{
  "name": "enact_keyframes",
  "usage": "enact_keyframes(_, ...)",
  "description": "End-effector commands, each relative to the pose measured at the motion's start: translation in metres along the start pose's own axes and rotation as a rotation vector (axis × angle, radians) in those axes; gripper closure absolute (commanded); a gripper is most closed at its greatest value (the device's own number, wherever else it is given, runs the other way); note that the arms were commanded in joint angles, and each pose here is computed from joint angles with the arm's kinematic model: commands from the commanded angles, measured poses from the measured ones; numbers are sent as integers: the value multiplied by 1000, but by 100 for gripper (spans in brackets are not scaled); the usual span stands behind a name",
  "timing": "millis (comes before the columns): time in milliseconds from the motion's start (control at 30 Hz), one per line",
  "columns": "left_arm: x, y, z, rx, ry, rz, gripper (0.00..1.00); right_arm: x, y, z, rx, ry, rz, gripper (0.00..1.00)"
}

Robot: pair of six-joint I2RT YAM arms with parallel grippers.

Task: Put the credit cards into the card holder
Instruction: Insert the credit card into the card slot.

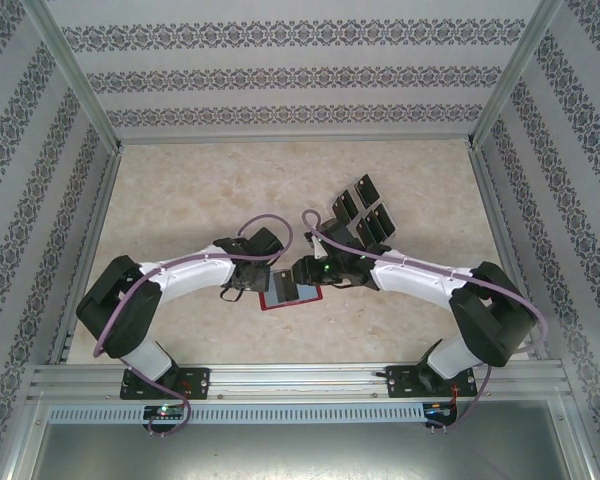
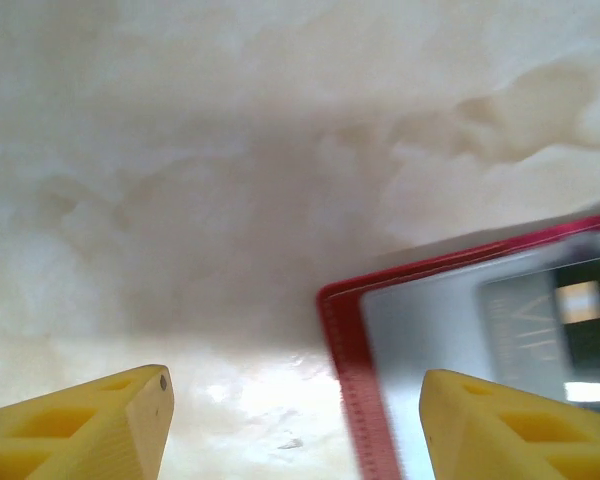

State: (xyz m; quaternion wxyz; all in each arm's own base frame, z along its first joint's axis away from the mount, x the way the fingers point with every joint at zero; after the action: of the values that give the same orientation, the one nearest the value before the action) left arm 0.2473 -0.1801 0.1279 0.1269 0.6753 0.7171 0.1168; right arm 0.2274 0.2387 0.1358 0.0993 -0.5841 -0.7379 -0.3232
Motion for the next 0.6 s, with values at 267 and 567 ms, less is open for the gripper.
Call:
enact_keyframes(267, -47, 17, -6, 19, -139, 15, 33, -31, -22, 33, 66, -86, 56, 100)
enact_keyframes(567, -69, 11, 10, 51, -153, 27, 33, -44, -31, 38, 75, -100, 84, 100)
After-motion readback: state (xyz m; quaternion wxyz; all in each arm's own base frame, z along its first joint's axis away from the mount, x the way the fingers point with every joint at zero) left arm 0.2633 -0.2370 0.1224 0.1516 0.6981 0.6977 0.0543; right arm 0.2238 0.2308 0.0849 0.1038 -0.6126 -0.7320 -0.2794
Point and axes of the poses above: each hand's point on the last joint's axis, 136 mm out from that joint toward the fingers, its own z axis out along the fingers, its own x axis along the line the jaws close on, y = z × x, the point moved 8 cm from there along -z, back along the fingers, and after that the axes turned 4 degrees about -z, right-handed, at the moved point
